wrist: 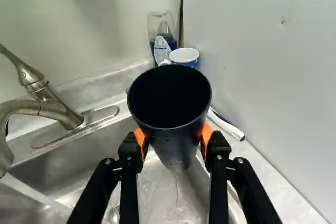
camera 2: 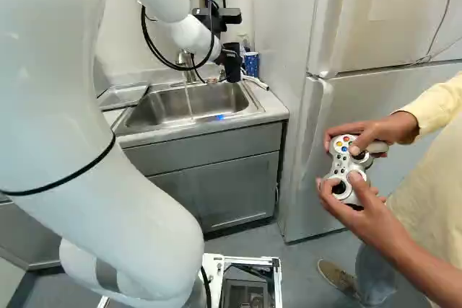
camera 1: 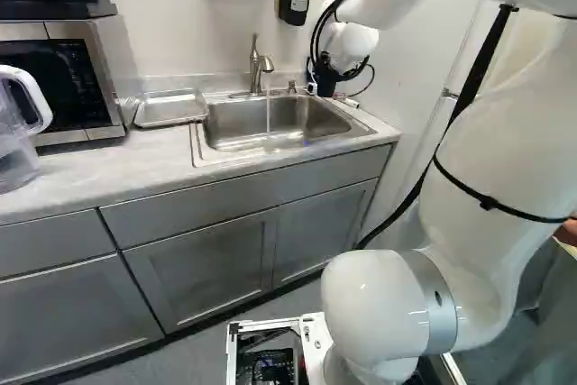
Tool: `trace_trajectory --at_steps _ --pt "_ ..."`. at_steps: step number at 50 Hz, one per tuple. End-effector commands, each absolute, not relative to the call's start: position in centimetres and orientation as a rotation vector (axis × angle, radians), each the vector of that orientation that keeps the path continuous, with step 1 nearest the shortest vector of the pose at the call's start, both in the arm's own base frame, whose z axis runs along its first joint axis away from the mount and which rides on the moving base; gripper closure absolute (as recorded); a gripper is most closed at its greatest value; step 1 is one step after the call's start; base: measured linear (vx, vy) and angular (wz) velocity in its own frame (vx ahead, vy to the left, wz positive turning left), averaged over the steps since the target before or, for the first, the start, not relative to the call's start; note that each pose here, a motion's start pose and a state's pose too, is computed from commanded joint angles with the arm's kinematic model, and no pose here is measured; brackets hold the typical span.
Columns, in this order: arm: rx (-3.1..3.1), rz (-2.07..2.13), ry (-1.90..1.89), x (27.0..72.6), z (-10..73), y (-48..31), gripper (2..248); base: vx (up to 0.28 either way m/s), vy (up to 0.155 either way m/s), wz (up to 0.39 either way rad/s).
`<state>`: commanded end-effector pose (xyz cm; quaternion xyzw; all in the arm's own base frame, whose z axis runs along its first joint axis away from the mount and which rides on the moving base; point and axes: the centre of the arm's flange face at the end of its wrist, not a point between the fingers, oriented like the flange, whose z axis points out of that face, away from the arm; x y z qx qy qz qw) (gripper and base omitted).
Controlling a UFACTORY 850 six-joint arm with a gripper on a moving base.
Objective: Rinse the cup and place it in the tray
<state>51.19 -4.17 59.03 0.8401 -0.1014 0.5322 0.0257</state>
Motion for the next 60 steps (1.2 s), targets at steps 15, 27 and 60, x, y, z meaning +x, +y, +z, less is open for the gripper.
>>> trace_trajectory --at_steps 15,27,60 --pt "2.661 1.596 -0.289 50.6 58.6 -3.4 130 0.0 0.0 0.0" --pt "2.713 1.556 -0.266 50.0 58.3 -2.7 130 0.0 0.0 0.0" --pt "2.858 1.457 -0.146 48.4 57.6 1.0 130 0.0 0.0 0.0"
